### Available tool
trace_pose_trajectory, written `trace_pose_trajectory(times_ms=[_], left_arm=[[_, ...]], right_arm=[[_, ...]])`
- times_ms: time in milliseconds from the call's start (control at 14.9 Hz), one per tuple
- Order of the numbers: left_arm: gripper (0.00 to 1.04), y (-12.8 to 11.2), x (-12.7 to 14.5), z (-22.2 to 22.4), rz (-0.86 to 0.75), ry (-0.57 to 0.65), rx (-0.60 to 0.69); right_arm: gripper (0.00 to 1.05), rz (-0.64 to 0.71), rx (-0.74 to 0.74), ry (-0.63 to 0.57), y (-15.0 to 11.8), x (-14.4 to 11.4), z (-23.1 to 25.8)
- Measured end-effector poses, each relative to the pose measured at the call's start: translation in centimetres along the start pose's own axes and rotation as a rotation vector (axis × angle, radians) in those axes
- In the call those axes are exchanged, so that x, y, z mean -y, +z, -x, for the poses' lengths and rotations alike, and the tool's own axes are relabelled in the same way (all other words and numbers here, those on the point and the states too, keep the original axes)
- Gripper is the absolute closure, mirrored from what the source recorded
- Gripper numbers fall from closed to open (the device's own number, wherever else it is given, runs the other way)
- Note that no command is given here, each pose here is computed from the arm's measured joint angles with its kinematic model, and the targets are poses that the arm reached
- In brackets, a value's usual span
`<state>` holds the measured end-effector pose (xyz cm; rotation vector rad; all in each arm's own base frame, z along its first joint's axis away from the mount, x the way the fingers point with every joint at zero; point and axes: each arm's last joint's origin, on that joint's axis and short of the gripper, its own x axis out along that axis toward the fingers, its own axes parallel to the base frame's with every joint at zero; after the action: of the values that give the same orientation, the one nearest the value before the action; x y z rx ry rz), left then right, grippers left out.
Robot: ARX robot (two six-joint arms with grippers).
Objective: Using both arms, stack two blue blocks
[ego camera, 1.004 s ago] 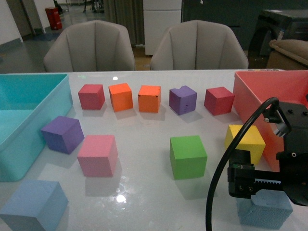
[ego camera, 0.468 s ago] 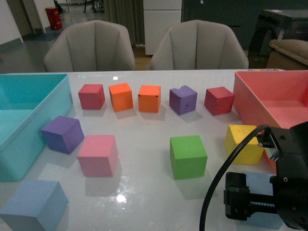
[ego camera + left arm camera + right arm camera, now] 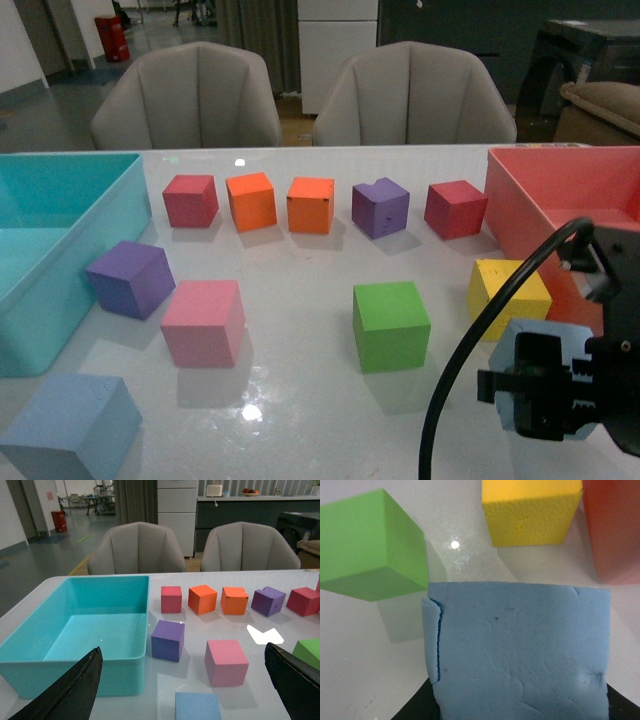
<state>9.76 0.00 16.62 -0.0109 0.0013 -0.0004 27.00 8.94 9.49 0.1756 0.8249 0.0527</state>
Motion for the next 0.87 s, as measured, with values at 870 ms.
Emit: trace_pose_trajectory(times_ms=[870], left_arm=[[0.07,0.0,0.0,0.0,0.000,0.000,0.000]], right_arm=[[0.61,0.140,-0.045,0.163,12.0,-15.6,-12.3]])
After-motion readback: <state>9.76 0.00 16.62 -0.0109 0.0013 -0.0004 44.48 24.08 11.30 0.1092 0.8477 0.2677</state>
